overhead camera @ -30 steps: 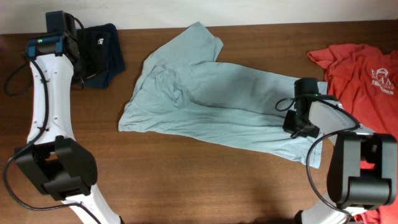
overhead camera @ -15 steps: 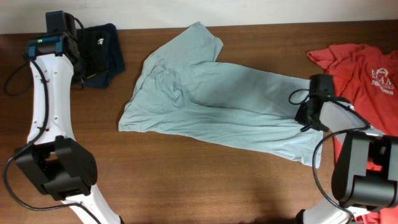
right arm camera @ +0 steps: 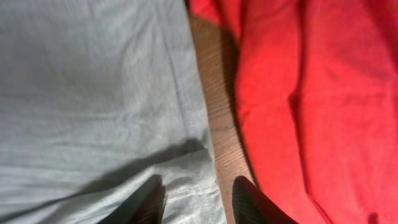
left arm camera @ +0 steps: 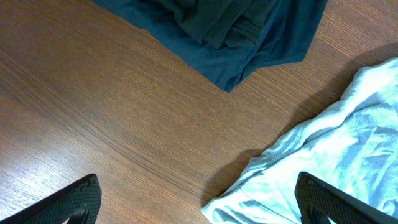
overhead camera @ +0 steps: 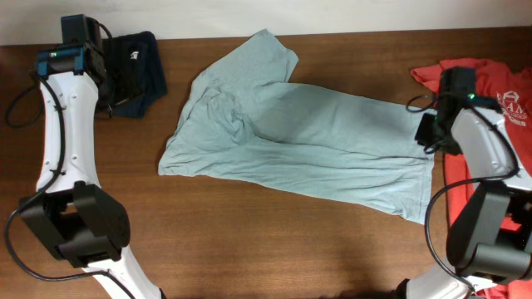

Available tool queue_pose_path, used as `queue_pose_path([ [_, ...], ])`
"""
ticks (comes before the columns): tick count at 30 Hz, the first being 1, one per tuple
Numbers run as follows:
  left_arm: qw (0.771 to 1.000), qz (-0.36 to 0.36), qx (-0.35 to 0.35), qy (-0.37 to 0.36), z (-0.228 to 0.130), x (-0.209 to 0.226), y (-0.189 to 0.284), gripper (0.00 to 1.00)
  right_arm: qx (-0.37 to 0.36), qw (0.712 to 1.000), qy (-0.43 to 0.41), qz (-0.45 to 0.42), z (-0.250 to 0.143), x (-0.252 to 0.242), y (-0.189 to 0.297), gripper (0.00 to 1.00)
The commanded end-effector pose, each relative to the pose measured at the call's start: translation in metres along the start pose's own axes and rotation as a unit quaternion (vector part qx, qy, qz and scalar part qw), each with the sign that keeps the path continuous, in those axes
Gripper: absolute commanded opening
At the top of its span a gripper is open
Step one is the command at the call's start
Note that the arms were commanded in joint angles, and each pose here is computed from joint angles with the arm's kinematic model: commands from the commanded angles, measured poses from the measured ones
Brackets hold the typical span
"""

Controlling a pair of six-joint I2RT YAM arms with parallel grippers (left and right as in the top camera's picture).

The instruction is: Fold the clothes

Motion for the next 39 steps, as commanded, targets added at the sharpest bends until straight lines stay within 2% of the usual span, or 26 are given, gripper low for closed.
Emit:
queue_pose_path([
  [1, 1.000, -0.004, -0.010, 0.002, 0.002, 0.000, 0.007, 0.99, -0.014, 1.000, -0.028, 0.004, 0.017, -0.019, 0.026, 0.44],
  [4, 1.000, -0.004, -0.010, 0.002, 0.002, 0.000, 0.007, 0.99, -0.007, 0.999, -0.048, 0.010, 0.022, -0.033, 0.029, 0.49],
  [5, 1.000, -0.004, -0.010, 0.002, 0.002, 0.000, 0.007, 0.99, -0.006, 0.998, -0.057, 0.009, 0.024, -0.039, 0.027, 0.61],
  [6, 1.000, -0.004, -0.010, 0.002, 0.002, 0.000, 0.007, 0.99, -0.005, 0.998, -0.062, 0.007, 0.024, -0.044, 0.026, 0.66],
  [7, 1.000, -0.004, -0.010, 0.002, 0.002, 0.000, 0.007, 0.99, -0.004, 0.998, -0.068, 0.006, 0.025, -0.048, 0.025, 0.81],
  [9, 1.000, -0.004, -0.010, 0.002, 0.002, 0.000, 0.007, 0.99, -0.003, 0.997, -0.078, 0.003, 0.026, -0.056, 0.024, 0.99],
  [13, 1.000, -0.004, -0.010, 0.002, 0.002, 0.000, 0.007, 0.99, -0.002, 0.996, -0.087, 0.000, 0.027, -0.062, 0.023, 0.99],
  [16, 0.999, 0.019, -0.034, 0.006, 0.009, 0.004, 0.008, 0.99, -0.002, 0.996, -0.086, 0.000, 0.027, -0.062, 0.023, 0.99],
  [23, 0.996, 0.089, -0.021, 0.002, 0.003, 0.018, 0.009, 0.99, -0.002, 0.996, -0.085, 0.000, 0.027, -0.061, 0.023, 0.99],
  [37, 0.997, 0.078, -0.026, 0.004, 0.005, 0.015, 0.008, 0.99, -0.002, 0.996, -0.085, 0.000, 0.027, -0.061, 0.023, 0.99],
  [39, 0.996, 0.074, -0.049, 0.009, 0.012, 0.014, 0.009, 0.99, -0.002, 0.996, -0.085, 0.000, 0.027, -0.061, 0.023, 0.99],
])
Point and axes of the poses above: each gripper's point midway between its finger pads, its own y axis back along the fingers, its own x axis along the line the jaws close on, z = x × y, the point moved 8 cm from there along y, back along the fingers, and after that the axes turned 8 degrees about -y, right-handed, at the moved point
